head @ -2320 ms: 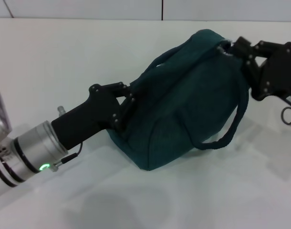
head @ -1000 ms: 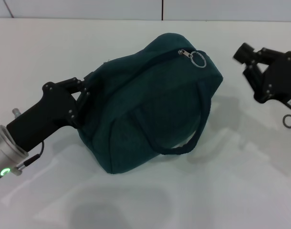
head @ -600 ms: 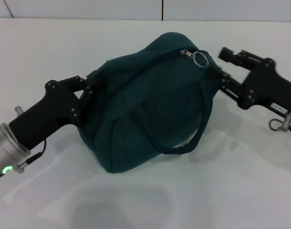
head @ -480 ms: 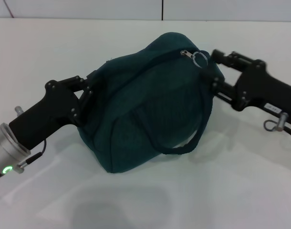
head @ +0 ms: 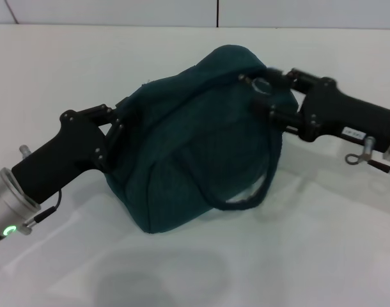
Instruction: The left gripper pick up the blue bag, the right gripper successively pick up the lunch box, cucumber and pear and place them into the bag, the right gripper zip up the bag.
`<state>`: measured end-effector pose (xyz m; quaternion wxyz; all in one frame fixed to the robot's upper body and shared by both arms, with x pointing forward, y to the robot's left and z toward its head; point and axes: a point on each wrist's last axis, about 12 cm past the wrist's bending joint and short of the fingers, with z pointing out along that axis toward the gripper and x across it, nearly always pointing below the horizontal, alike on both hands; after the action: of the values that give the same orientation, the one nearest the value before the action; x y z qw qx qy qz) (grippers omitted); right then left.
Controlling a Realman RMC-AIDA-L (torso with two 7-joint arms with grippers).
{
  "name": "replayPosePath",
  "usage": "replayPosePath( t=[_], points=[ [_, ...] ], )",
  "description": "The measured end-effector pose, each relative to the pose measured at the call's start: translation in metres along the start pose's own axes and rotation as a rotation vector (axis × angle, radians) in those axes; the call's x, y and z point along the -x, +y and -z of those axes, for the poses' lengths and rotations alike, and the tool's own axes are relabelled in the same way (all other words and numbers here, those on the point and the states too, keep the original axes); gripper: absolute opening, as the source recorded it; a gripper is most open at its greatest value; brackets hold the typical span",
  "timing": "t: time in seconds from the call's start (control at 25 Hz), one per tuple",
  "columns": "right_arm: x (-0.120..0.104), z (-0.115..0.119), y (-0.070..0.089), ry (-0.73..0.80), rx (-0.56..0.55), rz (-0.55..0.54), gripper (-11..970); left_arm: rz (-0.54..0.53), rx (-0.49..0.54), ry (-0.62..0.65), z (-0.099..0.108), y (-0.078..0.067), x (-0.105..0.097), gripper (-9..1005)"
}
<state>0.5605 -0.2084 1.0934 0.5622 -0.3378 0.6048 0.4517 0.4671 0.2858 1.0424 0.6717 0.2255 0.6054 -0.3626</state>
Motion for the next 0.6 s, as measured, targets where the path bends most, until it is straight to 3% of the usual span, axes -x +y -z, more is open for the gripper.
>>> replayPosePath(
  t=[0.6],
  points=[
    [0.0008,-0.0100,0.0014,0.077,0.045,0.001,694,0.002,0.002,0.002,0.0010,-0.0007,-0.0007,54]
  ],
)
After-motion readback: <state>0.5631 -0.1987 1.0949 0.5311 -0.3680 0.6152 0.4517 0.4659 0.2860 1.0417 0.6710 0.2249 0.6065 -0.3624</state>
